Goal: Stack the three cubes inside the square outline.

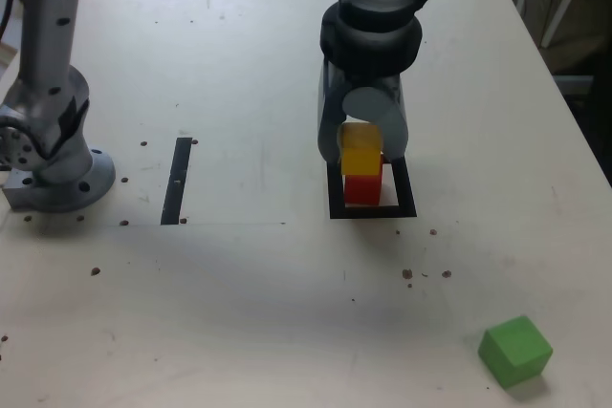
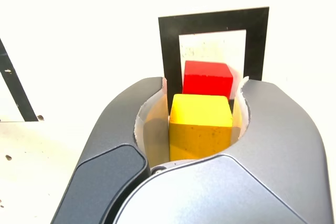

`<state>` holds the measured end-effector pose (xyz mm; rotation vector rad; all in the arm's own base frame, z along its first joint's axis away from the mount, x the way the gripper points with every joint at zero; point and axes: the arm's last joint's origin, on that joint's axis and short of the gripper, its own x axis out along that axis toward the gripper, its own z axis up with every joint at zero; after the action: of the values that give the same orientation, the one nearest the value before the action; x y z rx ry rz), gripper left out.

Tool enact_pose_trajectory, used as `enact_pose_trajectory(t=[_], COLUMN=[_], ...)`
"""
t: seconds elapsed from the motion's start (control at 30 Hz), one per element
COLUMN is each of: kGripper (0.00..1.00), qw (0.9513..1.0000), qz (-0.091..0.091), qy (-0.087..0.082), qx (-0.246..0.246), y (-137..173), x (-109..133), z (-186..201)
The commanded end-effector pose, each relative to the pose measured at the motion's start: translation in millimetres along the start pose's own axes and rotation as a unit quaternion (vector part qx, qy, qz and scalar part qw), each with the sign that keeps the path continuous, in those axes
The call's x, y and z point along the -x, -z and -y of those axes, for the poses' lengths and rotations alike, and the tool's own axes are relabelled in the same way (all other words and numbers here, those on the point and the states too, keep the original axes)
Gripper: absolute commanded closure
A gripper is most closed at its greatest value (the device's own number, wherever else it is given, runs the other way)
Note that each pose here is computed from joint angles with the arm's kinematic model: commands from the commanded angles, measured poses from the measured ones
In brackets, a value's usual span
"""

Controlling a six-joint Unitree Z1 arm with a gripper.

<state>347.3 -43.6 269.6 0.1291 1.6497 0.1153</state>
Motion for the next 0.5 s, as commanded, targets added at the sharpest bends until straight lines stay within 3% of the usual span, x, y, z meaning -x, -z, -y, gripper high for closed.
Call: enact_pose_trajectory(t=[0.0, 0.47], kGripper=[0.65, 0.65], qw=[1.0000, 1.0000], qz=[-0.001, 0.004], qy=[-0.001, 0.000], qx=[0.000, -0.003], y=[-1.0, -7.1], x=[-1.5, -5.6], z=[-1.0, -1.6])
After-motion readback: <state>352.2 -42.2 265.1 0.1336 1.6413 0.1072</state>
